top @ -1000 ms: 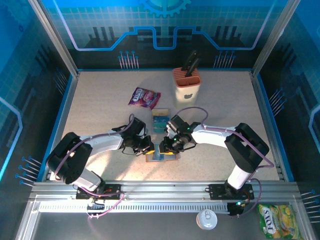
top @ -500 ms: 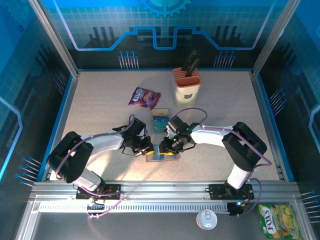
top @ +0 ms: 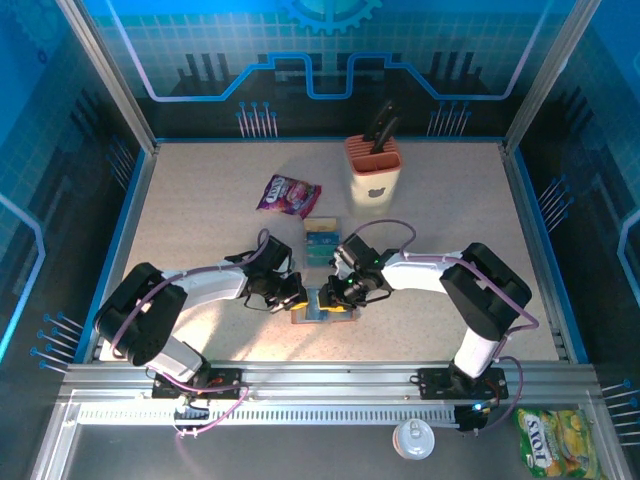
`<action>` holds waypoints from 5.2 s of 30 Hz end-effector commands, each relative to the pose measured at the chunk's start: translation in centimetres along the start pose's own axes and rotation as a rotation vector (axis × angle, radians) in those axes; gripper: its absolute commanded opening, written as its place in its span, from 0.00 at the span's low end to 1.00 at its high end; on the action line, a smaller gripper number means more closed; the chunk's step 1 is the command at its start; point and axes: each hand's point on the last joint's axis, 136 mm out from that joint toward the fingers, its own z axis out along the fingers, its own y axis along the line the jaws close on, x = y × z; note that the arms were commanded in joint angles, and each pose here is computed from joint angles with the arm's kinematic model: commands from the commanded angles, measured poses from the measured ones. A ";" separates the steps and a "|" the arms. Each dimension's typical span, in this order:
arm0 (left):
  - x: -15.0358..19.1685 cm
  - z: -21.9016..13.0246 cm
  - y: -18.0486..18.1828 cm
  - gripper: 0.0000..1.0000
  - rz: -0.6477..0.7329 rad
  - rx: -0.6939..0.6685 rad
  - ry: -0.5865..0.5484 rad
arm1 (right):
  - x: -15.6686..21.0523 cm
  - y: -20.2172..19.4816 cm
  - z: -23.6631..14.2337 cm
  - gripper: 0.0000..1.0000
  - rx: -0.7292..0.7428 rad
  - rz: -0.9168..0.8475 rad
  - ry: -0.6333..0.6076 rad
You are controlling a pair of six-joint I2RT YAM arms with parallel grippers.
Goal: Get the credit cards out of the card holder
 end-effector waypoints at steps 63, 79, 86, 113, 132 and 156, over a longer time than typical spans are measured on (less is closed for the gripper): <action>-1.2 -2.9 -0.6 0.15 0.044 -0.023 -0.133 | -4.6 1.8 -10.3 0.00 0.306 -0.692 -0.056; -1.9 -6.1 -0.1 0.20 0.033 -0.003 -0.253 | -8.9 4.0 -11.4 0.00 0.372 -1.244 0.172; -2.1 -7.3 0.1 0.22 0.021 0.026 -0.311 | -12.5 5.1 -13.0 0.00 0.399 -1.300 0.173; -3.3 -6.3 -0.2 0.29 -0.021 0.025 -0.302 | -16.6 2.6 -9.2 0.03 0.284 -1.331 0.266; -3.2 -5.5 -0.2 0.29 -0.016 0.034 -0.276 | -17.1 5.3 -10.6 0.19 0.341 -1.272 0.087; -0.9 -2.5 2.0 0.20 -0.063 0.046 -0.146 | -7.4 8.5 -5.2 0.20 0.172 -0.602 -0.202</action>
